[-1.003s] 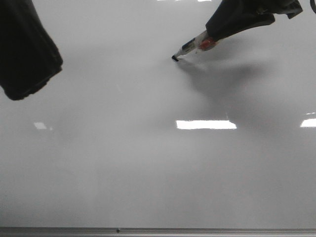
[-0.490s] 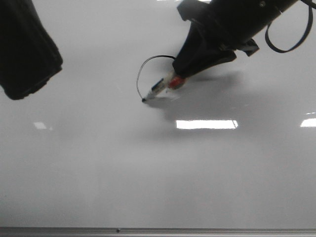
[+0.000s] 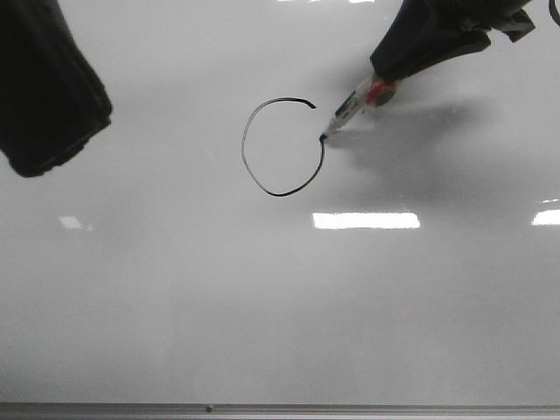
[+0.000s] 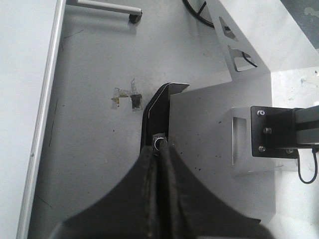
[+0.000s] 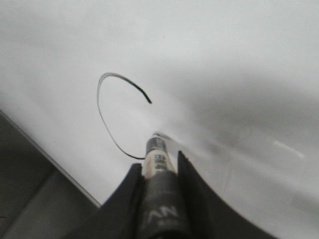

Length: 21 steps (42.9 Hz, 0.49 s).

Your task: Write number 9 on whiteboard

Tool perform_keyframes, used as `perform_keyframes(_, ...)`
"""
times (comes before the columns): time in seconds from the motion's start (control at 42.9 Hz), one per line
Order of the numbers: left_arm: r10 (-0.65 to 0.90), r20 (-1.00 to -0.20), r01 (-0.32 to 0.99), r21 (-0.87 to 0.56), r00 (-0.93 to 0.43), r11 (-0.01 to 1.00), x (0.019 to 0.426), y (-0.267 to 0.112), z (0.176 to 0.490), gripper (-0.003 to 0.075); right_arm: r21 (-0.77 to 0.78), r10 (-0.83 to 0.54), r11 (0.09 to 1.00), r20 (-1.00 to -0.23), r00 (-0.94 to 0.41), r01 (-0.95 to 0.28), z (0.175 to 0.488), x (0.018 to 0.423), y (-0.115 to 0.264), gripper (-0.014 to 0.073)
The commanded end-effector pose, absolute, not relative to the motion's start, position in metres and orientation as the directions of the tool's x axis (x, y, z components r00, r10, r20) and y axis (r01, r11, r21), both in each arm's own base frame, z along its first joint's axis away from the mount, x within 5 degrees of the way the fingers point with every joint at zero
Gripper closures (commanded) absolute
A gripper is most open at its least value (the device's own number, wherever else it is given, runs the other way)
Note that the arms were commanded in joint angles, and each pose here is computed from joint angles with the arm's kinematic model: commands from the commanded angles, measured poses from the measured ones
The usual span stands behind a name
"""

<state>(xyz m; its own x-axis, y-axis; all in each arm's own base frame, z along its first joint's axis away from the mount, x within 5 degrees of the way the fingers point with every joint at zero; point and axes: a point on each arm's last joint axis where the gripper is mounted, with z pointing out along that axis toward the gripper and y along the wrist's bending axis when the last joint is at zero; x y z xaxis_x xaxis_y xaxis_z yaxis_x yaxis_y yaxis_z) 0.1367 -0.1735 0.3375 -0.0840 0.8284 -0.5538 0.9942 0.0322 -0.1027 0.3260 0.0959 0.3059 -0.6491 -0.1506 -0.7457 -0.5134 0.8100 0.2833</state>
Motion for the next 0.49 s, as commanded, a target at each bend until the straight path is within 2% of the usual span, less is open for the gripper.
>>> perform_keyframes(0.0,0.778,-0.623,0.996,-0.086,-0.082,0.036,0.1328,-0.1746,0.3541,0.0739,0.234,-0.081,0.841,-0.838,-0.539,-0.489,0.3414,0.3294,0.0891,0.0653)
perform_keyframes(0.466,0.777,-0.624,0.996,-0.085,-0.082,0.036,0.1329,-0.1746,0.3541,0.0739,0.235,-0.072,0.842,-0.843,-0.533,-0.486,0.3434,0.3304,0.0891,0.0653)
